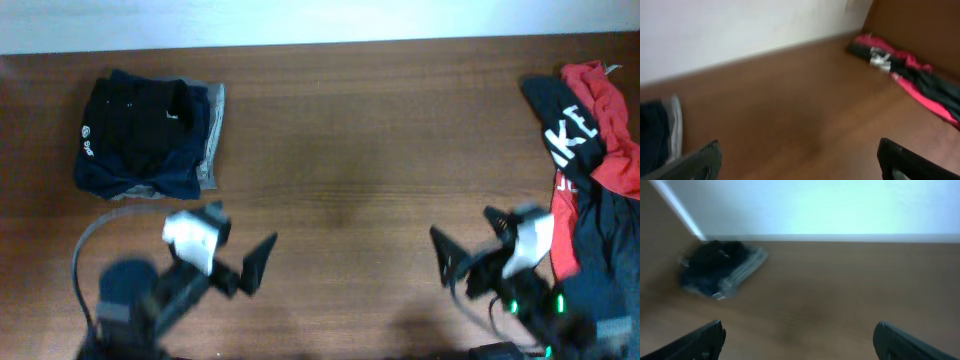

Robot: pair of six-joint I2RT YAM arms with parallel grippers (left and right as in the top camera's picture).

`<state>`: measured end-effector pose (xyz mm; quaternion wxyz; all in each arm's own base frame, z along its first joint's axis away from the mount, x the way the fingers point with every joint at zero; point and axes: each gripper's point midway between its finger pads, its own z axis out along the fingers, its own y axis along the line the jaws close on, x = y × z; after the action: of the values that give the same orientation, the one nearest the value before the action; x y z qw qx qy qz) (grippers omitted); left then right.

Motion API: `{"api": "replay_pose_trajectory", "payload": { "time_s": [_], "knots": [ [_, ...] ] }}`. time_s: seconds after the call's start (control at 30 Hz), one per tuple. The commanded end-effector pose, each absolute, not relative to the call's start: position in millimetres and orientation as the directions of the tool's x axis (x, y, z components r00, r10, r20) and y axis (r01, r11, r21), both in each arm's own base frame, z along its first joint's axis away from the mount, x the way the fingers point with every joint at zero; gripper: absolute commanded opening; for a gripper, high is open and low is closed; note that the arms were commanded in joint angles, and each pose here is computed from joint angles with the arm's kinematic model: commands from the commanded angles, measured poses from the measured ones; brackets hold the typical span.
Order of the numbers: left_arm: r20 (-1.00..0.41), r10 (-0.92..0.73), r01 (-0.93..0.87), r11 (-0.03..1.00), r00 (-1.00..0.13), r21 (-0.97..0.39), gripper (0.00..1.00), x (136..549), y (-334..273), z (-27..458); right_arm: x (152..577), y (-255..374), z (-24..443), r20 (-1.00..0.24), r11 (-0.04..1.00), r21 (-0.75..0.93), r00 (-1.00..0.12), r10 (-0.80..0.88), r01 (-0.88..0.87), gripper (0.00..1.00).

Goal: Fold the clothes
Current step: 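Reach the right gripper to the dark NIKE t-shirt in the right pile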

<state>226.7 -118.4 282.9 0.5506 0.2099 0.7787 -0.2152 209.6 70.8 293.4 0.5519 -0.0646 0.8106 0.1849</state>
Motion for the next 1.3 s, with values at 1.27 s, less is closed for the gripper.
{"api": "replay_pose_trajectory", "payload": {
  "time_s": [1.27],
  "knots": [
    [-0.565, 0.294, 0.503, 0.825, -0.771, -0.257, 0.99, 322.4, -140.0, 262.4, 489.2, -294.0, 47.2, -0.458, 0.670, 0.093, -0.566, 0.686, 0.737, 0.60]
  ]
}}
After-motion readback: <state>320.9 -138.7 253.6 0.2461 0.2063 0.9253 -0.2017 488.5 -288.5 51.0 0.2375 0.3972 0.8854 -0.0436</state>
